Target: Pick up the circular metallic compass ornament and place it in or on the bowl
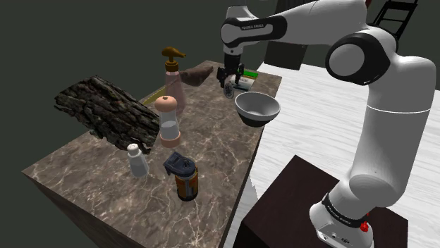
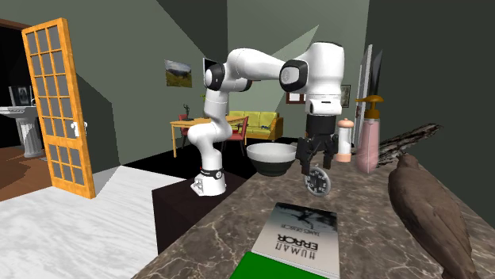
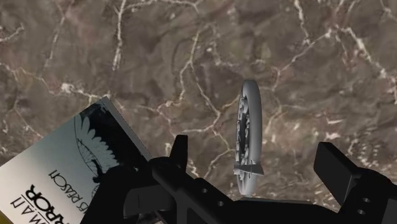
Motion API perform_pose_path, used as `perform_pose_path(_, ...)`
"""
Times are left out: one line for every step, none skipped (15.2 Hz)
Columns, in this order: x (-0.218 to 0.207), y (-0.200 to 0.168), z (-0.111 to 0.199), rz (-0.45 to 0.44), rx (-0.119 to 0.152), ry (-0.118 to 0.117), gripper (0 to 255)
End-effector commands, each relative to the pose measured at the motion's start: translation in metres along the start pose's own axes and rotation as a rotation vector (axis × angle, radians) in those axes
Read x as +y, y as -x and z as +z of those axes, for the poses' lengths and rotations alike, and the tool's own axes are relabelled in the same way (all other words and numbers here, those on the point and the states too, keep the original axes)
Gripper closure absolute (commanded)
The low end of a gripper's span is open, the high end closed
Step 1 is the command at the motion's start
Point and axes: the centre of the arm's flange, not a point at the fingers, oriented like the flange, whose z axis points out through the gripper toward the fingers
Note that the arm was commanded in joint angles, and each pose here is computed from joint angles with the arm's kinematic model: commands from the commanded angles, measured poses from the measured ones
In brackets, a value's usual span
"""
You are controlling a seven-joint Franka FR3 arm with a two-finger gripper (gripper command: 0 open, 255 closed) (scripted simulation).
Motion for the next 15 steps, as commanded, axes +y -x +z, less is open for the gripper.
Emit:
perform_pose_path(-0.0002,0.0001,0.0087,0.0,0.0,0.0,0)
perform_pose_path(-0.0002,0.0,0.0087,0.0,0.0,0.0,0)
perform_pose_path(-0.0002,0.0,0.0087,0.0,0.0,0.0,0)
perform_pose_path(-0.0002,0.0,0.0087,0.0,0.0,0.0,0)
perform_pose_path(-0.0002,0.0,0.0087,0.0,0.0,0.0,0)
perform_pose_path(-0.0002,0.0,0.0087,0.0,0.0,0.0,0)
perform_pose_path(-0.0002,0.0,0.0087,0.0,0.0,0.0,0)
perform_pose_path(-0.0002,0.0,0.0087,0.0,0.0,0.0,0)
perform_pose_path(-0.0002,0.0,0.0087,0.0,0.0,0.0,255)
perform_pose_path(-0.0002,0.0,0.0087,0.0,0.0,0.0,255)
perform_pose_path(-0.0002,0.0,0.0087,0.0,0.0,0.0,255)
perform_pose_path(-0.0002,0.0,0.0087,0.0,0.0,0.0,255)
perform_pose_path(-0.0002,0.0,0.0087,0.0,0.0,0.0,255)
perform_pose_path(-0.0002,0.0,0.0087,0.0,0.0,0.0,255)
perform_pose_path(-0.0002,0.0,0.0087,0.0,0.0,0.0,255)
